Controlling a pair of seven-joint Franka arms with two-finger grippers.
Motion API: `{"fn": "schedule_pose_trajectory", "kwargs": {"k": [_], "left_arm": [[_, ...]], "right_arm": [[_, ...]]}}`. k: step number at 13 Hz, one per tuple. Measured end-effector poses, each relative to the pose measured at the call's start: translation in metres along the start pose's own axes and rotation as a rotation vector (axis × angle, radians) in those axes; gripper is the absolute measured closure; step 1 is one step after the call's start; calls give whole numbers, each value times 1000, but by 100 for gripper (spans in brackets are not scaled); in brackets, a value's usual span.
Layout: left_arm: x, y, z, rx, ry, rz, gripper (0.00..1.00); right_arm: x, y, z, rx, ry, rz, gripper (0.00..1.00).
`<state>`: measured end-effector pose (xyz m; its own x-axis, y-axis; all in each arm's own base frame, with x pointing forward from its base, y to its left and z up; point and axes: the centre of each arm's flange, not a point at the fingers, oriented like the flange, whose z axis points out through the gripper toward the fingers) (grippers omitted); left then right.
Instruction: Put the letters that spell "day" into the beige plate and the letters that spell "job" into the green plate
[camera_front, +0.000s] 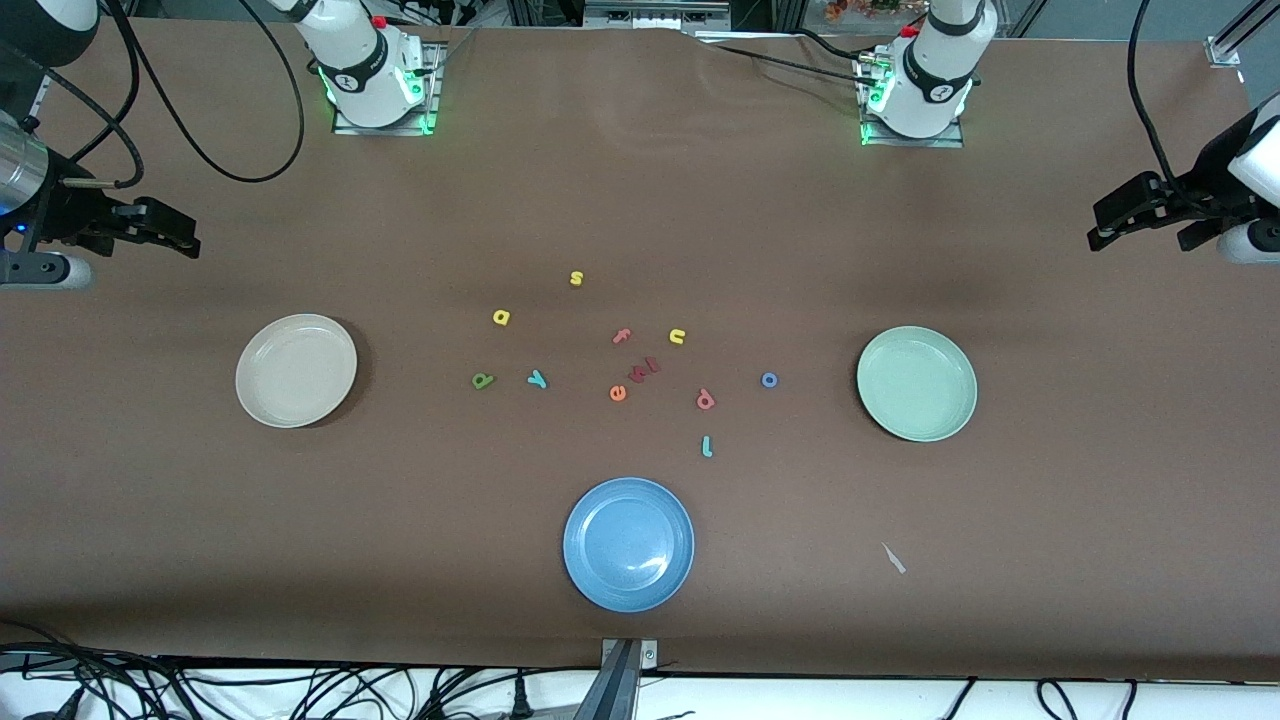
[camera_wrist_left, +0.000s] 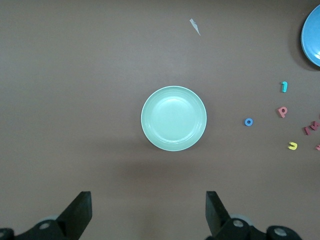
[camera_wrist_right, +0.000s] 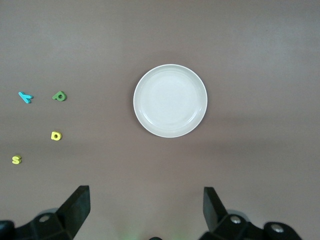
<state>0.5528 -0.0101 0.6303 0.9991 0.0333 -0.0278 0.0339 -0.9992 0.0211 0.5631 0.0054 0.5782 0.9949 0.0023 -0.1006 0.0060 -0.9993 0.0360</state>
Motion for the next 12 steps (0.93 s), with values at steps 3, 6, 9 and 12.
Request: {"fn": "schedule_pose_trajectory", "kwargs": {"k": [3,6,9,12], "left_arm": [[0,2,0,0,0,4,0],[0,6,0,0,0,10,0],[0,6,0,0,0,11,0],[0,6,0,0,0,11,0]], "right_arm": [[0,0,0,0,0,0,0],[0,0,0,0,0,0,0],[0,0,0,0,0,0,0],[0,0,0,0,0,0,0]]}}
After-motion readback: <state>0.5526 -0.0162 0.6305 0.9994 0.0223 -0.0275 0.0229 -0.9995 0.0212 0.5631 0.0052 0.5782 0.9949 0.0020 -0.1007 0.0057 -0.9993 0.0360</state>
